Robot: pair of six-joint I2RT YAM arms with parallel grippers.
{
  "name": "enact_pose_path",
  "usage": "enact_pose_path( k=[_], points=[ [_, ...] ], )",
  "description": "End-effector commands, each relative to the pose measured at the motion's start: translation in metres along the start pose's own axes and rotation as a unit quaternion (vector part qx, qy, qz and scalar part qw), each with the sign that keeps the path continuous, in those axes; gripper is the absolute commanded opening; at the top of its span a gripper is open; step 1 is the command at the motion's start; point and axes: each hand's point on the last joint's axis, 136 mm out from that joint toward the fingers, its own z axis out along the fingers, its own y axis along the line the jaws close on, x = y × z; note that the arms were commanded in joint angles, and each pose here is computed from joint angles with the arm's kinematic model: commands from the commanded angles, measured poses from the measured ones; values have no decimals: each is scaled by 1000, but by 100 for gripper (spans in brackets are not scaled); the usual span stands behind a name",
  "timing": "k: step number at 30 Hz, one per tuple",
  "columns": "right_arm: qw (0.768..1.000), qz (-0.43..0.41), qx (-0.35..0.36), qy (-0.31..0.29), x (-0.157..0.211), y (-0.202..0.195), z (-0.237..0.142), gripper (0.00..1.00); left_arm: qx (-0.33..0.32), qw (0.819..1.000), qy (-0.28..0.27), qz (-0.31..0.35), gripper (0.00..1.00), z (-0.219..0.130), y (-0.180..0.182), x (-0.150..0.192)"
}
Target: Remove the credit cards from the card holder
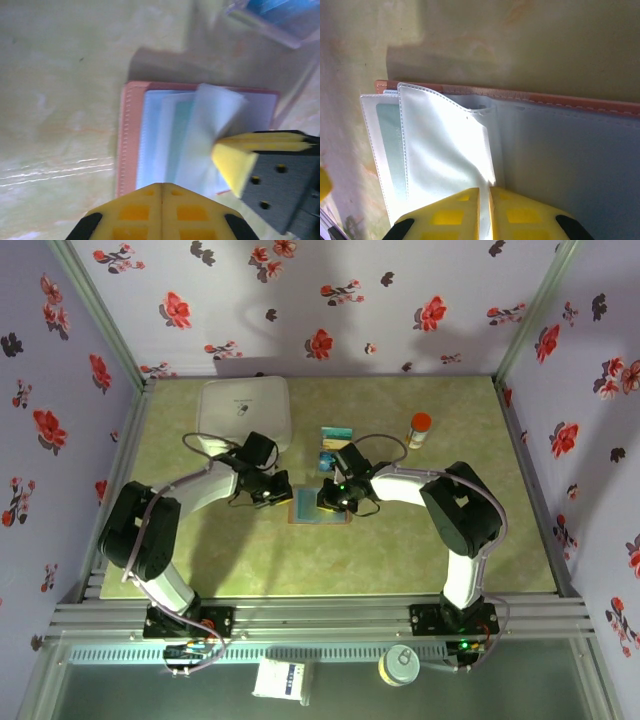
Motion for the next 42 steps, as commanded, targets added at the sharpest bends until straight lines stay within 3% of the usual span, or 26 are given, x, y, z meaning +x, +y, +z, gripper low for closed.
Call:
enact_pose_path(
  k=[1, 7, 20, 42],
  points=[
    [1000, 10, 2, -3, 1, -4, -5, 15, 13, 1000, -2, 0, 0, -7, -17, 1],
    [1000, 11, 1, -1, 3, -6, -3, 14, 37, 999, 12, -5, 0, 6, -28, 5],
    [1000, 11, -18, 3, 3, -3, 1, 13, 48, 998, 31, -21, 14, 30, -22, 11],
    [999, 22, -36, 7, 3, -6, 1, 11, 2, 999, 27, -29, 24, 42, 1, 12]
  ],
)
